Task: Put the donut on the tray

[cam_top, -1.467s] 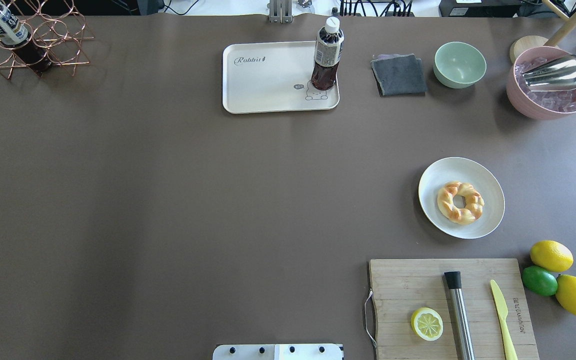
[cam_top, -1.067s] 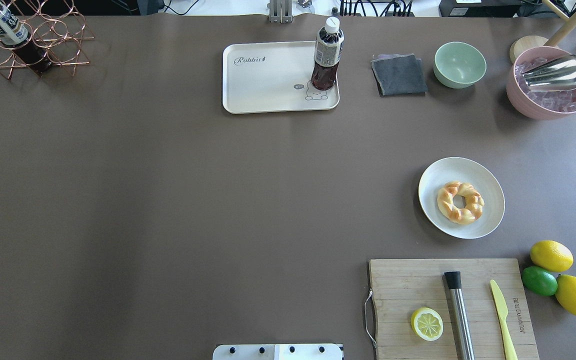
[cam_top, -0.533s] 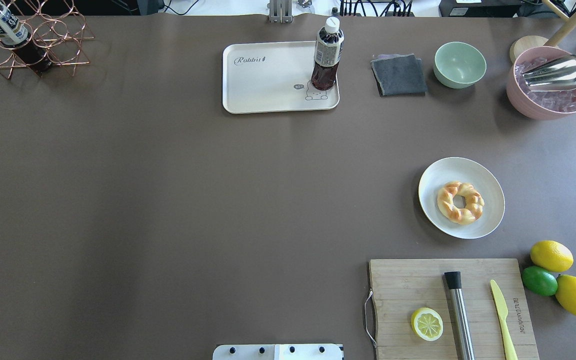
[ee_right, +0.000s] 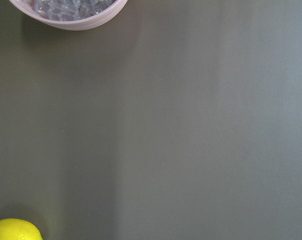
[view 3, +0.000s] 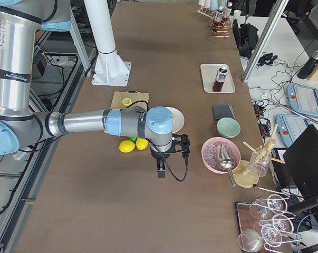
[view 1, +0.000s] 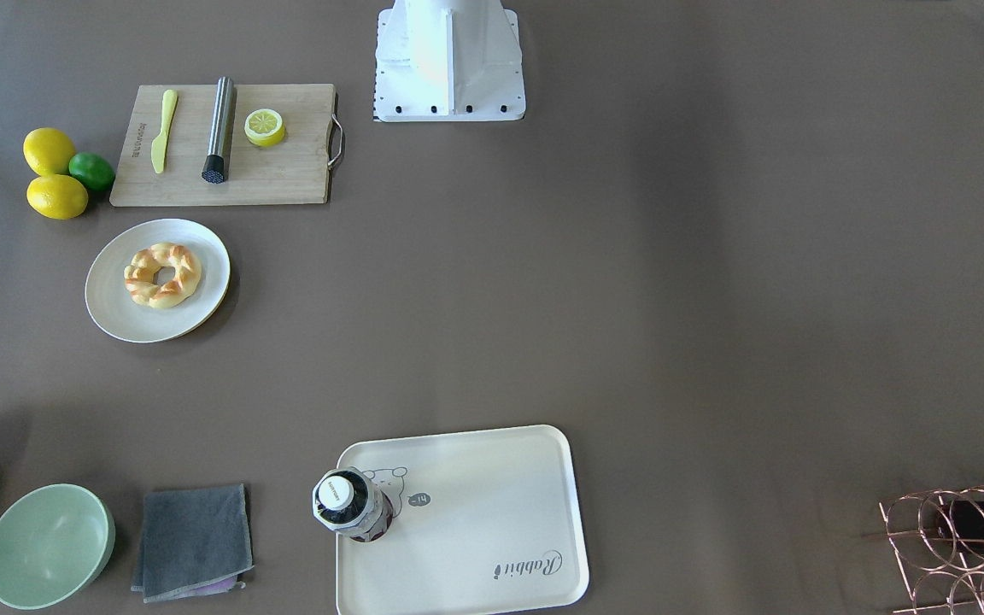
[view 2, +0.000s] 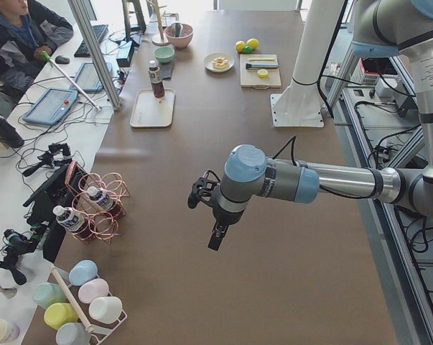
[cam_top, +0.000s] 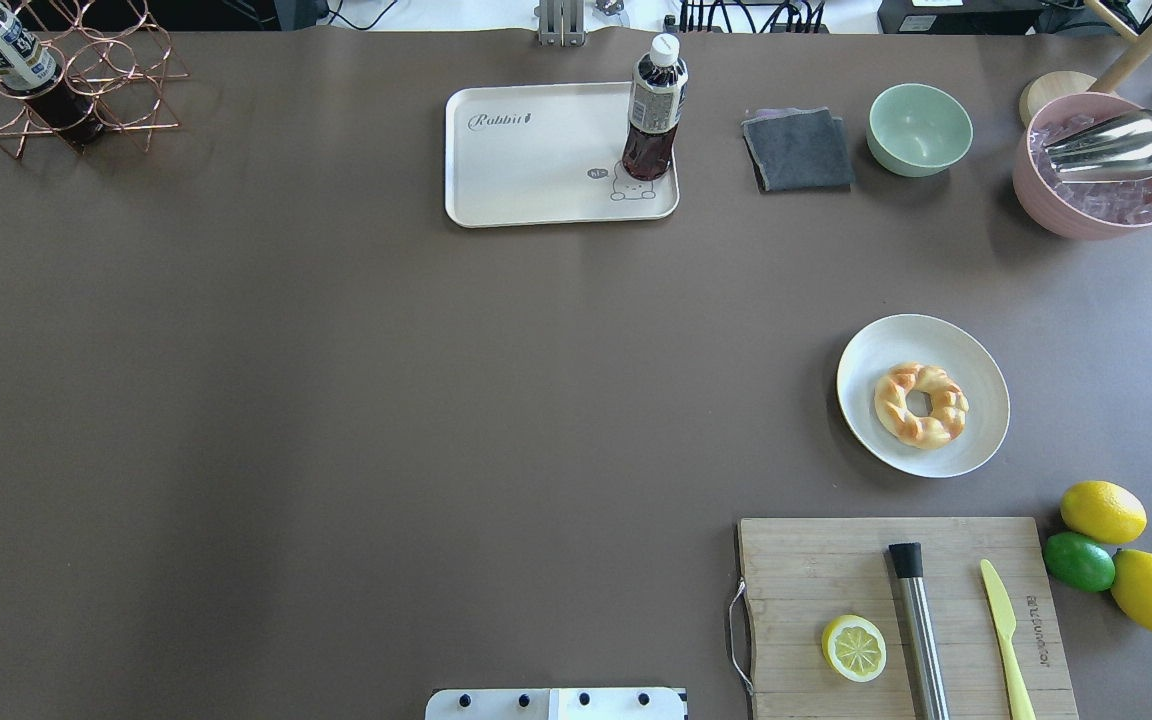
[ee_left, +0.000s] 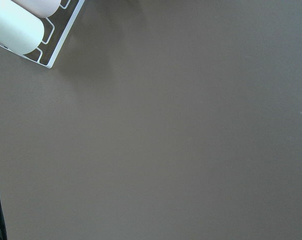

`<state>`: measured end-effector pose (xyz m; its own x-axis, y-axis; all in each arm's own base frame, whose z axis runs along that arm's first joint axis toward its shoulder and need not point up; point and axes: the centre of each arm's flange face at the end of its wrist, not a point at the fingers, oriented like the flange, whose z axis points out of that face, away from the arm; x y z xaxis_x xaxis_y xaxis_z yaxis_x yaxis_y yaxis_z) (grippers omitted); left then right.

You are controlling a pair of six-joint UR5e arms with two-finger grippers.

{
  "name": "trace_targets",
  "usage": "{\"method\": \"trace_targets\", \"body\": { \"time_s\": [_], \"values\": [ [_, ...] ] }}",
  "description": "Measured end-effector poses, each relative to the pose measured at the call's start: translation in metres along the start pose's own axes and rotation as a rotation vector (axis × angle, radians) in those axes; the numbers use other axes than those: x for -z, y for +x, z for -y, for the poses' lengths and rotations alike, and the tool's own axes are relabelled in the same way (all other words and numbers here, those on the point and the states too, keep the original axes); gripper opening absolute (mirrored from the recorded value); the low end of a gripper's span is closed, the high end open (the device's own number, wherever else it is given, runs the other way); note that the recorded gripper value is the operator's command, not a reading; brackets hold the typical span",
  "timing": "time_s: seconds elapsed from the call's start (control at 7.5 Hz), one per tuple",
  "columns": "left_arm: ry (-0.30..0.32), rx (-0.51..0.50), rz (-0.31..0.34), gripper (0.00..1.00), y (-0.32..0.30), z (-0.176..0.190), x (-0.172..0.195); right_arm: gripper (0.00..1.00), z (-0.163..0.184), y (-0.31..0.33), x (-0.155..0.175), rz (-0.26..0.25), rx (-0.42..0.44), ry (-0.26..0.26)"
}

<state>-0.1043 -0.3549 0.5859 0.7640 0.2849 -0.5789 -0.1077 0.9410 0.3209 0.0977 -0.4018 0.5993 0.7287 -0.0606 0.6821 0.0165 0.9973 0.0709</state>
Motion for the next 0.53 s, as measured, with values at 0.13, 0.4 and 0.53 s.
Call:
{"method": "trace_targets", "body": {
  "time_s": [0.13,0.4,0.53],
  "values": [
    [-0.005,0.003,-0.002,0.97,0.0013,-0.0010,0.0005,1.00,0.0001,0.0007,-0.0007,-0.003,-0.001,-0.002],
    [-0.033,0.029,-0.010,0.97,0.0038,-0.0017,0.0034,1.00,0.0002,0.0021,-0.0023,-0.006,-0.002,-0.005],
    [-0.045,0.040,-0.013,0.97,0.0044,-0.0017,0.0044,1.00,0.0001,0.0027,-0.0028,-0.007,-0.004,-0.007]
  ]
}}
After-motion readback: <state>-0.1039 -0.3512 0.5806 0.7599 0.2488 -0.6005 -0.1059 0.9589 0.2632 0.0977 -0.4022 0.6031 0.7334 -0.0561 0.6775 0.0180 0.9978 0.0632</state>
